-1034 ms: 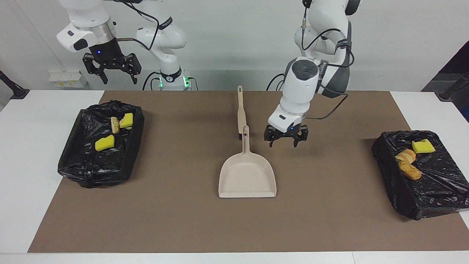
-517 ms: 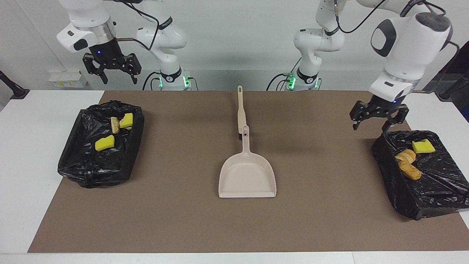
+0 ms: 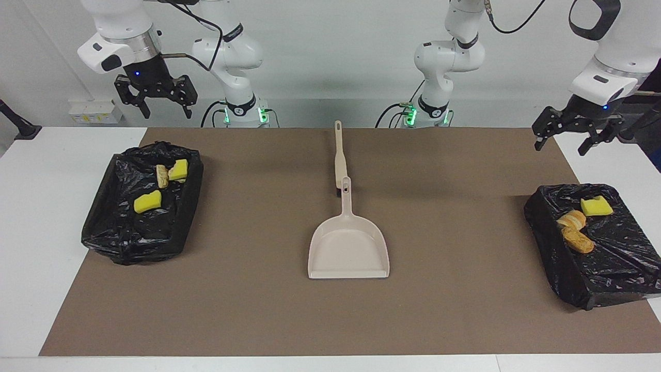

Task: Sweep and dump trash in bin

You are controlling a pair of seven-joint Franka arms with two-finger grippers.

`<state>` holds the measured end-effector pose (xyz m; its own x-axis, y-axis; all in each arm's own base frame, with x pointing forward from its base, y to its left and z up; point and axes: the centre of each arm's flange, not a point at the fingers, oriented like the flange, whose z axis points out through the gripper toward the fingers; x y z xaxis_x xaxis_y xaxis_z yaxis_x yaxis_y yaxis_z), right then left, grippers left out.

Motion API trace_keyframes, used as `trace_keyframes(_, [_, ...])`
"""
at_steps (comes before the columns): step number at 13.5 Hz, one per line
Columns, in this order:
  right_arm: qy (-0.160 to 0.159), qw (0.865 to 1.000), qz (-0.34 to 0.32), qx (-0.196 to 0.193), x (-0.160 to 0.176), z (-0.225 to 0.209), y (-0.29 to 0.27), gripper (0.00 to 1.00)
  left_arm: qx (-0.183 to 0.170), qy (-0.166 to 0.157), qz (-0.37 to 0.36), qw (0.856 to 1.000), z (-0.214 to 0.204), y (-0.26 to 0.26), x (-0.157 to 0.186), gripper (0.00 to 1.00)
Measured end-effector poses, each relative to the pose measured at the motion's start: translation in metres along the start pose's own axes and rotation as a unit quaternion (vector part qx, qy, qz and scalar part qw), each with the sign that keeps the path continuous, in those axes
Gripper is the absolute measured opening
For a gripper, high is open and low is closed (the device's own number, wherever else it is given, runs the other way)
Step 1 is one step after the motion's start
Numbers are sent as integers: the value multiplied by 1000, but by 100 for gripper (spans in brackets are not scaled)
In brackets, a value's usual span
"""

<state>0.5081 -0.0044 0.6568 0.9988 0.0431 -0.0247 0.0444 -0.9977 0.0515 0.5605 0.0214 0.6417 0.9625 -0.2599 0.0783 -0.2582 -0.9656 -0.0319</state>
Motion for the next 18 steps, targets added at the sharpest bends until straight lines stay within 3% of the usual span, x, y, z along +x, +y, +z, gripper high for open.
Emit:
trace_keyframes(5, [0,1000,0,0,0,0,0,100,-7,-14,9,1000,10,13,-12,100])
trace_keyframes(18, [-8,1000,2,0,4,9,2,100,-3,-2,11,1000,7,14,-9,100])
